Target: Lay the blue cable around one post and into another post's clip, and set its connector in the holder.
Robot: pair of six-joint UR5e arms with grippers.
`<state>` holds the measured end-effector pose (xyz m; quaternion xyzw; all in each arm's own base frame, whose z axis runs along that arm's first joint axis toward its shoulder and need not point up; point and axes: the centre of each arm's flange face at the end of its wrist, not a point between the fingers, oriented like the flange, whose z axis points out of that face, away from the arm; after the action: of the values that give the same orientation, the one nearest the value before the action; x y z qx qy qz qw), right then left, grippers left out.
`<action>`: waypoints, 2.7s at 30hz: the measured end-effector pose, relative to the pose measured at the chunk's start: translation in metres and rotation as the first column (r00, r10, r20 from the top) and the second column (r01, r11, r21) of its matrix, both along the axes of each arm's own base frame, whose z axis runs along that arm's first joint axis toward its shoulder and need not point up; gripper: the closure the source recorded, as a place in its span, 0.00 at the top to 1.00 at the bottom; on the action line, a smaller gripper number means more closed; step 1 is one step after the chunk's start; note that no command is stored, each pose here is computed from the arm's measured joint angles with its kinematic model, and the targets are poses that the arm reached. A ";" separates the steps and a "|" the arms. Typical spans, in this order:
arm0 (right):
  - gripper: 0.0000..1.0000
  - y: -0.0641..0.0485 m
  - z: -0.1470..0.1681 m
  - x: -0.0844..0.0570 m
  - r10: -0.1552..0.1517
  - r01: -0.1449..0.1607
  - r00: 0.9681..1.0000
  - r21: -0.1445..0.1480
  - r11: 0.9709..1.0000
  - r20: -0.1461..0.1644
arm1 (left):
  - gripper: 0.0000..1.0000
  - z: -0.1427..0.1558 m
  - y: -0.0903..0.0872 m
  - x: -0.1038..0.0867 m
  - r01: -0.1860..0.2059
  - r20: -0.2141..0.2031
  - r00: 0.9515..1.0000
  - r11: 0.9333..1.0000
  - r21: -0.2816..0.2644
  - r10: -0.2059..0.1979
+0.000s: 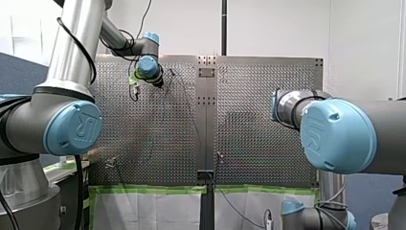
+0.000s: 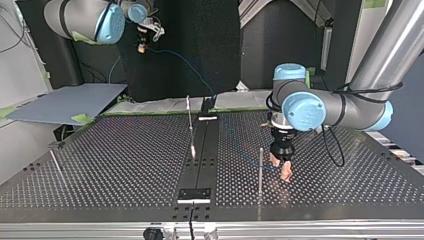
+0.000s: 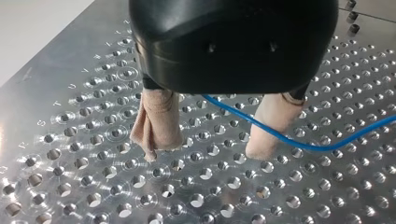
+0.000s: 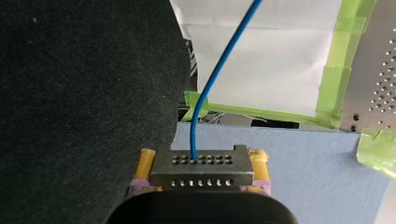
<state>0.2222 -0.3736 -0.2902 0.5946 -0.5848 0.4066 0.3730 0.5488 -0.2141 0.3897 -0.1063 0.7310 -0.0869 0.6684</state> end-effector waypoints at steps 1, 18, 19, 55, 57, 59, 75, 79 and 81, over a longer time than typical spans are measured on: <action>0.00 -0.003 0.003 0.001 -0.001 0.001 1.000 0.000 1.000 0.002 | 1.00 0.000 0.000 0.000 -0.001 0.000 1.000 1.000 0.000 0.001; 0.00 -0.047 0.061 0.011 0.014 -0.015 0.997 0.010 1.000 0.077 | 1.00 0.000 0.004 0.002 -0.006 0.000 1.000 1.000 -0.002 0.006; 0.00 -0.048 0.065 0.014 0.026 -0.027 0.997 0.010 1.000 0.074 | 1.00 0.000 0.004 0.002 -0.006 0.001 1.000 1.000 -0.002 0.006; 0.00 -0.118 0.220 0.041 0.170 -0.149 0.983 -0.261 0.954 0.061 | 1.00 0.000 0.006 0.002 -0.010 0.001 1.000 1.000 0.000 0.010; 0.00 -0.120 0.230 0.040 0.169 -0.145 0.983 -0.280 0.949 0.064 | 1.00 0.000 0.006 0.002 -0.011 0.001 1.000 1.000 0.000 0.011; 0.00 -0.122 0.238 0.039 0.168 -0.140 0.983 -0.297 0.944 0.069 | 1.00 0.000 0.006 0.002 -0.011 0.001 1.000 1.000 0.000 0.011; 0.00 -0.146 0.319 0.043 0.179 -0.124 0.981 -0.466 0.876 0.075 | 1.00 0.000 0.006 0.002 -0.010 0.000 1.000 1.000 0.000 0.010; 0.00 -0.146 0.318 0.045 0.182 -0.128 0.981 -0.477 0.870 0.069 | 1.00 0.000 0.006 0.002 -0.010 0.000 1.000 1.000 0.000 0.010; 0.00 -0.145 0.312 0.046 0.182 -0.130 0.981 -0.474 0.871 0.066 | 1.00 0.000 0.006 0.002 -0.009 0.000 1.000 1.000 0.000 0.009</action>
<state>0.2679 -0.5181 0.0223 0.5095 -0.4390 0.5960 0.4387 0.5511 -0.2085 0.3894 -0.1098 0.7306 -0.0837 0.6687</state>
